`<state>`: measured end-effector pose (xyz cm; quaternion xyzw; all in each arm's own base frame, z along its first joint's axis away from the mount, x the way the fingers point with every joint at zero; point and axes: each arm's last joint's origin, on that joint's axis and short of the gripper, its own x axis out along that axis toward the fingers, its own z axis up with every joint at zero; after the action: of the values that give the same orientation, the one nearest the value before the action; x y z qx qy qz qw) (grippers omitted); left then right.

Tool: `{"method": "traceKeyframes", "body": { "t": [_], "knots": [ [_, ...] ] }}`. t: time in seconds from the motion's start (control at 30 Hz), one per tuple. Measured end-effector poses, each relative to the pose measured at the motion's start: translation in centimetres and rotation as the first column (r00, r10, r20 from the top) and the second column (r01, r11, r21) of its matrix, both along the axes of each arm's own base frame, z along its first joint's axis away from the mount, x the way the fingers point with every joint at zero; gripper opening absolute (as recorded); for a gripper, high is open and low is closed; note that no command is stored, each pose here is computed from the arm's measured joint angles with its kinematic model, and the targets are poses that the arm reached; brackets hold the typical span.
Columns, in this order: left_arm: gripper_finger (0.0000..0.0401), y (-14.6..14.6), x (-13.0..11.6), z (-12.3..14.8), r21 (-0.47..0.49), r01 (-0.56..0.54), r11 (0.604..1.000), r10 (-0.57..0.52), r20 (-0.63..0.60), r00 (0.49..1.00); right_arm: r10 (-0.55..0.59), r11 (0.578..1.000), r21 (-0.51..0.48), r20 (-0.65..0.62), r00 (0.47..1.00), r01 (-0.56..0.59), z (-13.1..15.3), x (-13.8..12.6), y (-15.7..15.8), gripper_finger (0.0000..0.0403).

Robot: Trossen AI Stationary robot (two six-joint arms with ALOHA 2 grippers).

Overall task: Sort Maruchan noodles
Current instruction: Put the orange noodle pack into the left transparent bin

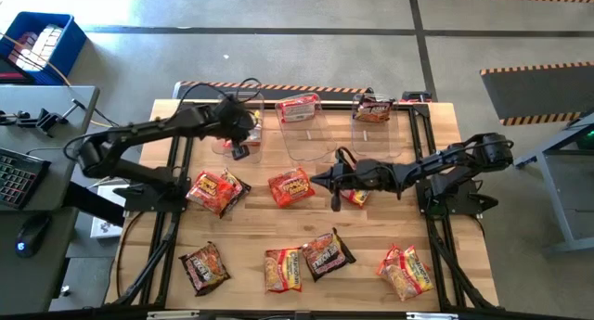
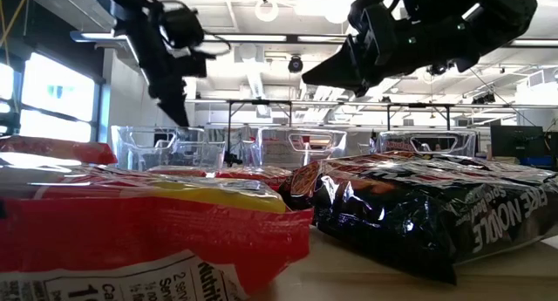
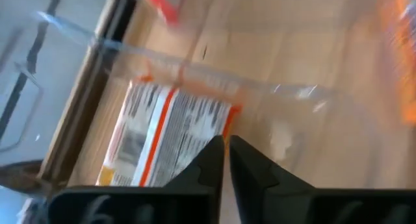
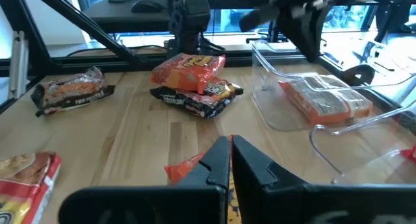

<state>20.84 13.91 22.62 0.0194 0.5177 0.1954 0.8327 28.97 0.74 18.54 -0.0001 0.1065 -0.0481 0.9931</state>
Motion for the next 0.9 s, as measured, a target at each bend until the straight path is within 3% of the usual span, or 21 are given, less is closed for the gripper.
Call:
{"method": "traceKeyframes", "body": {
  "t": [0.17,0.43,0.77,0.9],
  "knots": [
    [0.0089,0.9,0.9,-2.7,-0.014,0.052,0.999,-0.053,-0.153,0.987,-0.004,1.000,0.000,-0.024,1.000,0.004,-0.2,0.0,-0.2,0.0002],
    [0.0168,1.5,1.9,-5.5,-0.030,0.062,0.998,-0.068,-0.268,0.961,0.002,1.000,-0.019,-0.030,1.000,-0.002,-0.3,0.0,-0.2,0.0002],
    [0.0147,1.7,2.1,-4.4,0.045,0.076,0.996,-0.063,-0.241,0.968,0.003,1.000,-0.024,-0.029,1.000,-0.003,-0.2,0.0,-0.2,0.0002],
    [0.0135,2.0,2.4,-1.9,0.037,0.056,0.998,-0.049,-0.170,0.984,0.003,1.000,-0.025,-0.032,0.999,-0.004,-0.3,0.0,-0.2,0.0002]
  ]
}}
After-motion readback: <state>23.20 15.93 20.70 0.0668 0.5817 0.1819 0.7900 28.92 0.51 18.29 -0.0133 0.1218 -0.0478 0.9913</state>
